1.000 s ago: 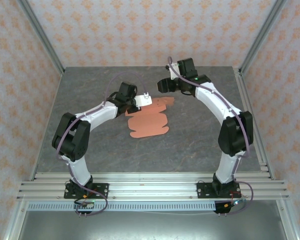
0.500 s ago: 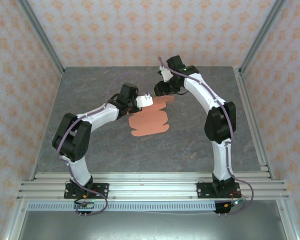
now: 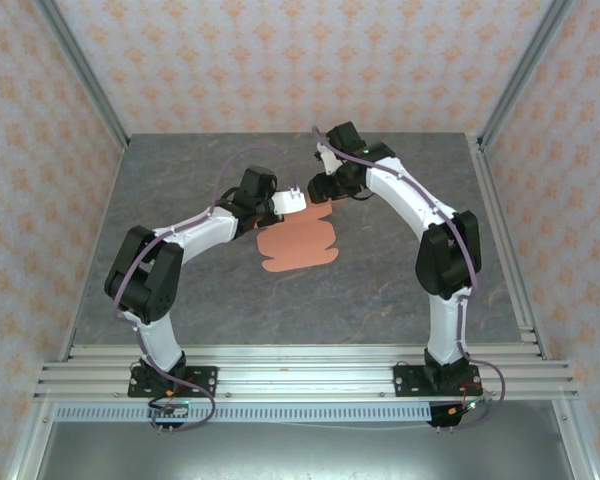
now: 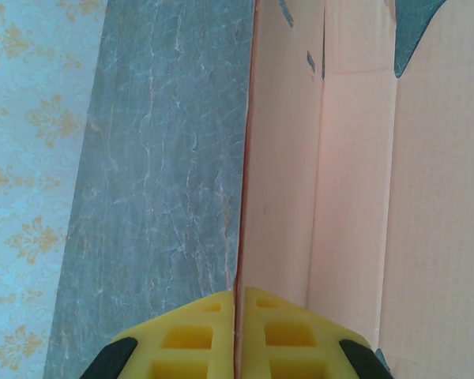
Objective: Fold the paper box
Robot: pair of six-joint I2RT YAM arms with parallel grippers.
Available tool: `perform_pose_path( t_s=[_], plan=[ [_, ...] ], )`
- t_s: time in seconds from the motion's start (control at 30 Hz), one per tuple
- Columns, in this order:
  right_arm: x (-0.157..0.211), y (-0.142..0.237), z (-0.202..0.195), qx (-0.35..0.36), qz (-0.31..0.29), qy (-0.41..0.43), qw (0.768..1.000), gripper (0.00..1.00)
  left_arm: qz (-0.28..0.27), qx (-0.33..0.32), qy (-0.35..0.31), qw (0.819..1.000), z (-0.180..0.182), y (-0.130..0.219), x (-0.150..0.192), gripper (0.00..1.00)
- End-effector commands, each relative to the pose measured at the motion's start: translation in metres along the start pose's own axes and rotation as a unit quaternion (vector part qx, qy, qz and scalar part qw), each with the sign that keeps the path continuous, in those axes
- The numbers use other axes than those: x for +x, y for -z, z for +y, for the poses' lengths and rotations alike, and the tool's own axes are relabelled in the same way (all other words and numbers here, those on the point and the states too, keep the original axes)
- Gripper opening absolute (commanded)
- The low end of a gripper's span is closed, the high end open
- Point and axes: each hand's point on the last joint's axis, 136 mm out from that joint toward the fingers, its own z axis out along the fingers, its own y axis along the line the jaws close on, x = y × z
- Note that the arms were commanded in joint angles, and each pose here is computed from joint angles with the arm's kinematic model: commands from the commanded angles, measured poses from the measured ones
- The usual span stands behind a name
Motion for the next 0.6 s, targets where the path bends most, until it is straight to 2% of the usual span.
perform_pose_path(
  t_s=[0.0, 0.27, 0.57],
  plan=[
    [-0.006, 0.013, -0.014, 0.031, -0.01, 0.039, 0.999, 0.55, 0.003, 0.004, -0.004, 1.0, 0.0, 0.002, -0.002, 0.0],
    [0.002, 0.0, -0.007, 0.018, 0.011, 0.047, 0.999, 0.51, 0.009, 0.01, -0.003, 1.0, -0.002, -0.002, 0.0, 0.0],
    [0.009, -0.012, -0.022, 0.068, 0.023, 0.039, 0.997, 0.51, 0.009, 0.011, -0.002, 1.0, -0.002, -0.003, -0.001, 0.0]
  ],
)
